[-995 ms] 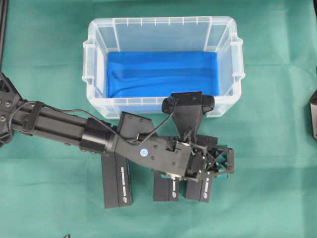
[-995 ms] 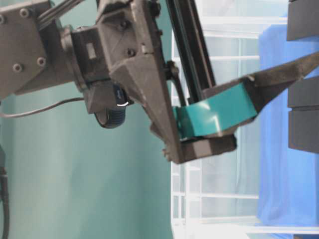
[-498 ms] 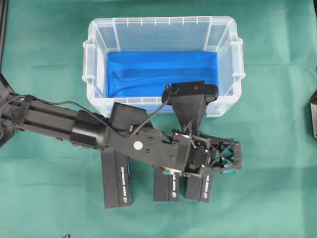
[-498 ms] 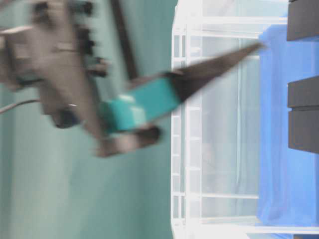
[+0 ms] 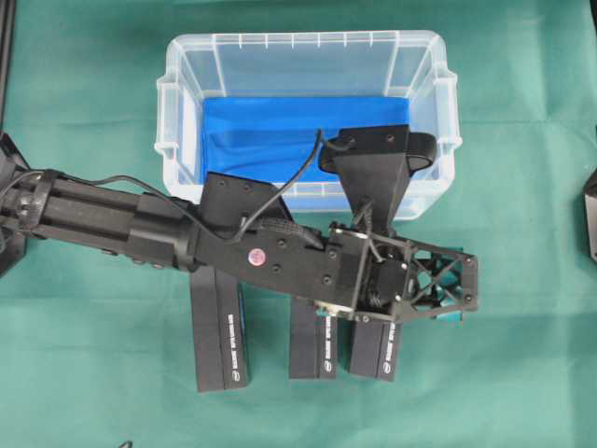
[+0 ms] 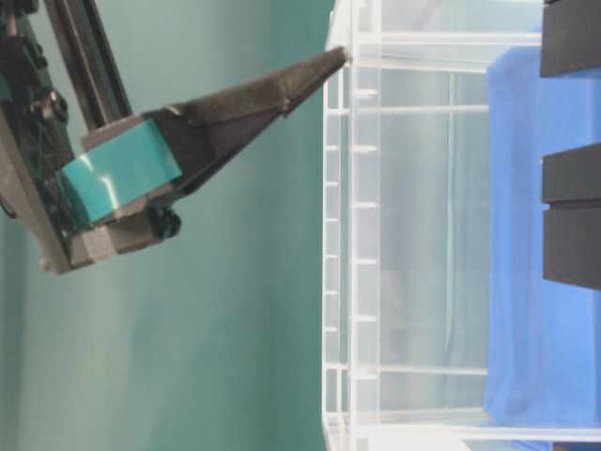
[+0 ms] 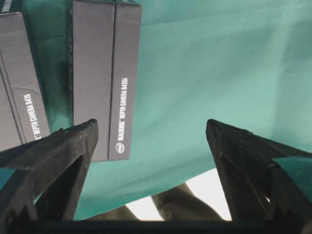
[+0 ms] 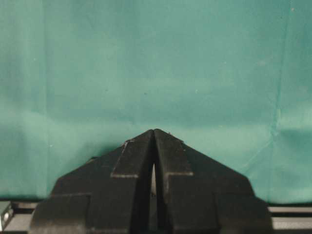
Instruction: Take the box out of the case with the left arm.
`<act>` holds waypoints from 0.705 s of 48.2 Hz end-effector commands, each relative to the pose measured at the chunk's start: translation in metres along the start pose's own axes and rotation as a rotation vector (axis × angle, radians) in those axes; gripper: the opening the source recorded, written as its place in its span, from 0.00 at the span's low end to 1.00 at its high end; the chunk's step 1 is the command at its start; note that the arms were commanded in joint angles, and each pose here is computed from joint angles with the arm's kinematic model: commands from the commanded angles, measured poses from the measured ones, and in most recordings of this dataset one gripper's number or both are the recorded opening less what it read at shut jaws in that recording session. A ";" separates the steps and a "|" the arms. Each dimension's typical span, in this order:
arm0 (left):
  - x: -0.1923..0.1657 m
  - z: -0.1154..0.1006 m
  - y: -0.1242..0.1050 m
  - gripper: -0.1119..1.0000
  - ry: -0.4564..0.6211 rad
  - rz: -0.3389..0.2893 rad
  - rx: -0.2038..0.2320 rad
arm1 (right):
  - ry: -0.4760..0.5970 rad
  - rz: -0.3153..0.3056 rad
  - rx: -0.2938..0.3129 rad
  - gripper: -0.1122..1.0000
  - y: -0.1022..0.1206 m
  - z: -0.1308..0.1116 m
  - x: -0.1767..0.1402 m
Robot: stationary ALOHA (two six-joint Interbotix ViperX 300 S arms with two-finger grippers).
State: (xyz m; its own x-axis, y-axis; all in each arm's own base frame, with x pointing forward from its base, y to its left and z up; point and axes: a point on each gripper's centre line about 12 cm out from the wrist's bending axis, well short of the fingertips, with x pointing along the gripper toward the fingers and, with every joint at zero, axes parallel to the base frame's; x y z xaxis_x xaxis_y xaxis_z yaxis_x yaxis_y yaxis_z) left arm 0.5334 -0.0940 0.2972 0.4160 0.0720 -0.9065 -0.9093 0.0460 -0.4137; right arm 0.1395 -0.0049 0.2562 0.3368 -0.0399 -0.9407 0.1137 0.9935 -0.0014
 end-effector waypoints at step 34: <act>-0.096 0.018 0.060 0.93 -0.008 0.112 0.154 | 0.032 -0.013 -0.001 0.12 -0.001 0.001 -0.004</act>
State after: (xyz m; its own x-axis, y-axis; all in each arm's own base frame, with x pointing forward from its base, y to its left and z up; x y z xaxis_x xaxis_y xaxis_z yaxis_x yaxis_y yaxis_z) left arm 0.4630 -0.0818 0.3299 0.2605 0.1053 -0.9597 -0.9529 0.1878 -0.2380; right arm 0.1366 -0.0054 0.2542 0.3004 -0.0447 -0.9528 0.1136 0.9935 -0.0108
